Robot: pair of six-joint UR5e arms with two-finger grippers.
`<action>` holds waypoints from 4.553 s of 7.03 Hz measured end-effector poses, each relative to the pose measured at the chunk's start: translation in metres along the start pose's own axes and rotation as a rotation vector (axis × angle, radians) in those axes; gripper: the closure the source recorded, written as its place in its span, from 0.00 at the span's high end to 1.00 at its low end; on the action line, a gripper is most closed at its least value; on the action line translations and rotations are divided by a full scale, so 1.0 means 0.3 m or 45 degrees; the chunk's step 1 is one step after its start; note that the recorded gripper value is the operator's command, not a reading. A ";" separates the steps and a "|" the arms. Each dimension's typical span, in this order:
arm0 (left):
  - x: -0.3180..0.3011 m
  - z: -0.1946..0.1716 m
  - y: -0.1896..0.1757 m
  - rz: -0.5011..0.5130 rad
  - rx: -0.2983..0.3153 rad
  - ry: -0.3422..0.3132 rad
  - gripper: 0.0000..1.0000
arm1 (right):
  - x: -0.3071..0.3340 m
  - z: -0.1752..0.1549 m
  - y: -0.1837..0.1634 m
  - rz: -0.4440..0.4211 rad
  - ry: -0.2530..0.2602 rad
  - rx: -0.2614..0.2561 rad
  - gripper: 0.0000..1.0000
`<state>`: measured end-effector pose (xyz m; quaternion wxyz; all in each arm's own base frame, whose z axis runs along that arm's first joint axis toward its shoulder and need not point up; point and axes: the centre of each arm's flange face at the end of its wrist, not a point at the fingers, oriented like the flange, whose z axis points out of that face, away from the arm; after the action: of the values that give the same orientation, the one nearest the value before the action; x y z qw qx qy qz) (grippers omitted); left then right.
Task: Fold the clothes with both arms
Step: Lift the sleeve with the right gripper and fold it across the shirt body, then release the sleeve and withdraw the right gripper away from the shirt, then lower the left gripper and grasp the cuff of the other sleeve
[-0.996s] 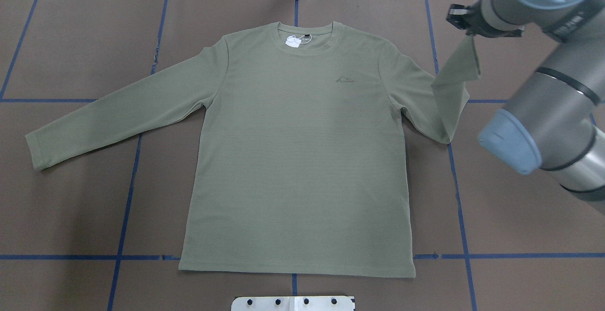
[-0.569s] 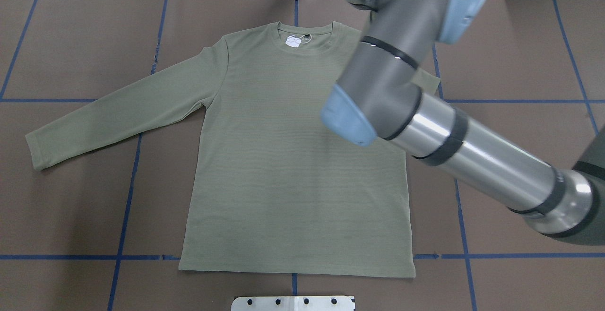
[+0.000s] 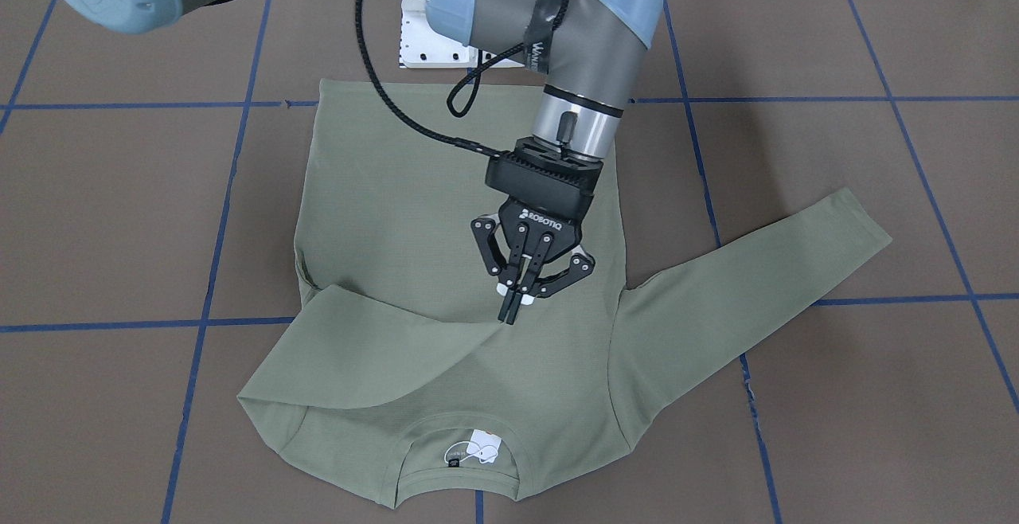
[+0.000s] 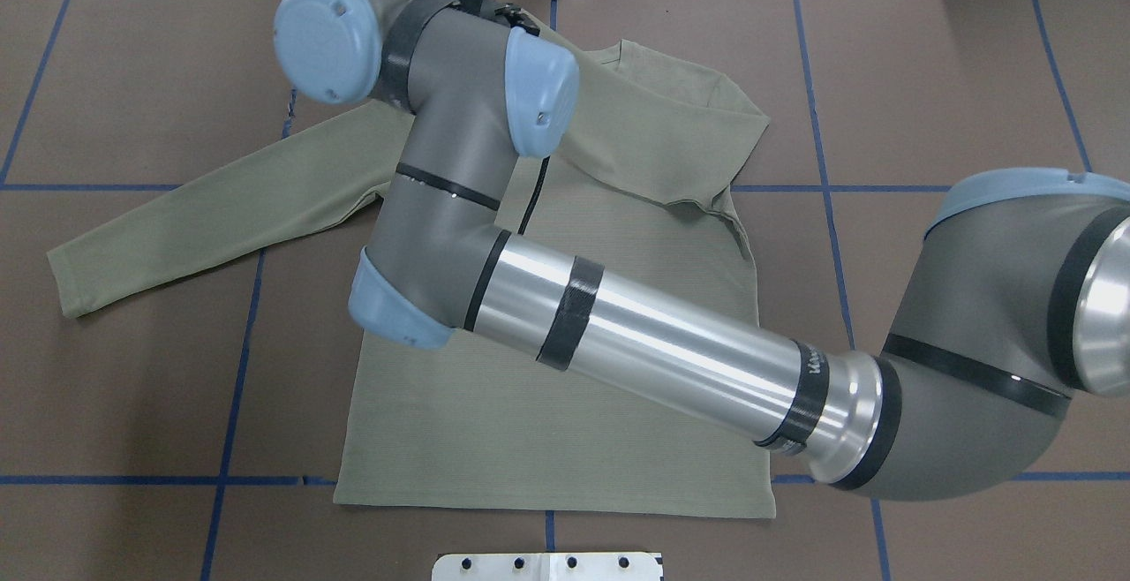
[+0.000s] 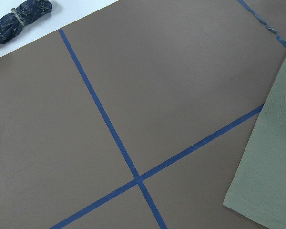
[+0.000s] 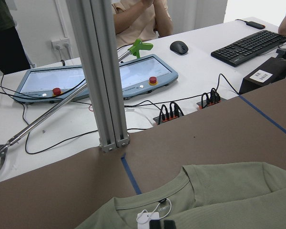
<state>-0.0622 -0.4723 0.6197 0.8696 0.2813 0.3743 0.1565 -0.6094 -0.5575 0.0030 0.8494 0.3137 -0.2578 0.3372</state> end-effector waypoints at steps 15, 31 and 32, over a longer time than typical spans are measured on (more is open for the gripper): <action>-0.001 0.014 -0.012 0.031 0.040 0.051 1.00 | -0.233 -0.001 0.011 -0.034 -0.182 -0.239 1.00; 0.700 0.611 0.279 0.214 -0.016 0.022 0.79 | 2.251 0.378 -0.801 -0.669 -0.343 -0.864 1.00; 0.704 0.616 0.285 0.220 -0.020 0.022 0.76 | 2.252 0.378 -0.801 -0.668 -0.341 -0.864 1.00</action>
<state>0.2108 -0.3715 0.6563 0.8519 0.3042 0.3549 0.2362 -0.0263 -0.4981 0.4316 0.9201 0.1130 -0.3733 -0.0368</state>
